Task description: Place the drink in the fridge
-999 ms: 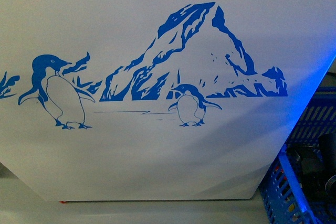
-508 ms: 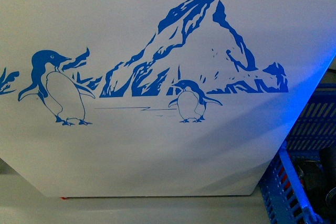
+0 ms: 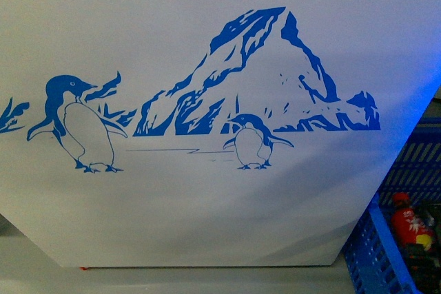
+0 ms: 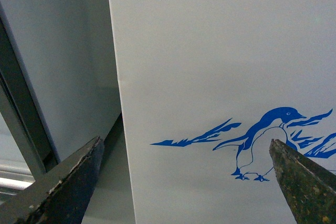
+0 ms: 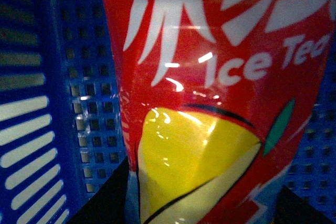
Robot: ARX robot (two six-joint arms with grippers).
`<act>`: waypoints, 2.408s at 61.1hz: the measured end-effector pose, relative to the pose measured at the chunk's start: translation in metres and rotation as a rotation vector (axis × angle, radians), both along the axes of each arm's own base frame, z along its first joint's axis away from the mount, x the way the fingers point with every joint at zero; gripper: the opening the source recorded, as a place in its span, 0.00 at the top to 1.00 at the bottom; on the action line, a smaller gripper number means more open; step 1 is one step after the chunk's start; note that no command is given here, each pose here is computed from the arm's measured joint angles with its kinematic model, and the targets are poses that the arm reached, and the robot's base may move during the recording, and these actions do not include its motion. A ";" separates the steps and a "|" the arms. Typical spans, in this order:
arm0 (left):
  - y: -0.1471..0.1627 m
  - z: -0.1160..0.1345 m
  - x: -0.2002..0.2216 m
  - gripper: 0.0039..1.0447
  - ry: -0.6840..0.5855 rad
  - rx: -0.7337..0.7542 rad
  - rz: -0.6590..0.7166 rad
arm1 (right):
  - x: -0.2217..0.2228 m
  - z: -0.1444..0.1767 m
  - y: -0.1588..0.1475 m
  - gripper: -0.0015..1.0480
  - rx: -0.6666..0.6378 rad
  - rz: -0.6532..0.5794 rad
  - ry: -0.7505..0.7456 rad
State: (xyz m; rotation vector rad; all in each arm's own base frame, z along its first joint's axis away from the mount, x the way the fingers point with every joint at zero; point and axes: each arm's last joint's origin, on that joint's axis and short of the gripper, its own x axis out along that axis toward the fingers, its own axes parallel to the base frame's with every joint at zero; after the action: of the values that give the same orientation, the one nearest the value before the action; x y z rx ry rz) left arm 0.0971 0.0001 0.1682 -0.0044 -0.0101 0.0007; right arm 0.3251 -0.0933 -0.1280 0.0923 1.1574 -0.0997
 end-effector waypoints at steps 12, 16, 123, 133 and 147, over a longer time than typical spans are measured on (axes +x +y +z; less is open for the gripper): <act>0.000 0.000 0.000 0.08 0.000 0.000 0.000 | -0.004 0.058 -0.021 0.61 -0.048 -0.022 -0.120; 0.000 0.000 0.000 0.08 0.000 0.000 0.000 | -0.008 0.078 -0.026 0.61 -0.065 -0.032 -0.163; 0.000 0.000 0.000 0.08 0.000 0.000 0.000 | -0.223 0.427 0.110 0.61 -0.253 -0.105 -1.201; 0.000 0.000 0.000 0.08 0.000 0.000 0.000 | -0.223 0.426 0.111 0.61 -0.277 -0.100 -1.197; 0.000 0.000 0.000 0.08 0.000 0.000 0.000 | -0.223 0.426 0.111 0.61 -0.280 -0.098 -1.197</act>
State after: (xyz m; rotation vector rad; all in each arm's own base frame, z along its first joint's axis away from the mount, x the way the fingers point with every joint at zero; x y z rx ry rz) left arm 0.0971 0.0001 0.1682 -0.0044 -0.0101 0.0007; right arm 0.1022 0.0174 0.2976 -0.0452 -0.0619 -0.2490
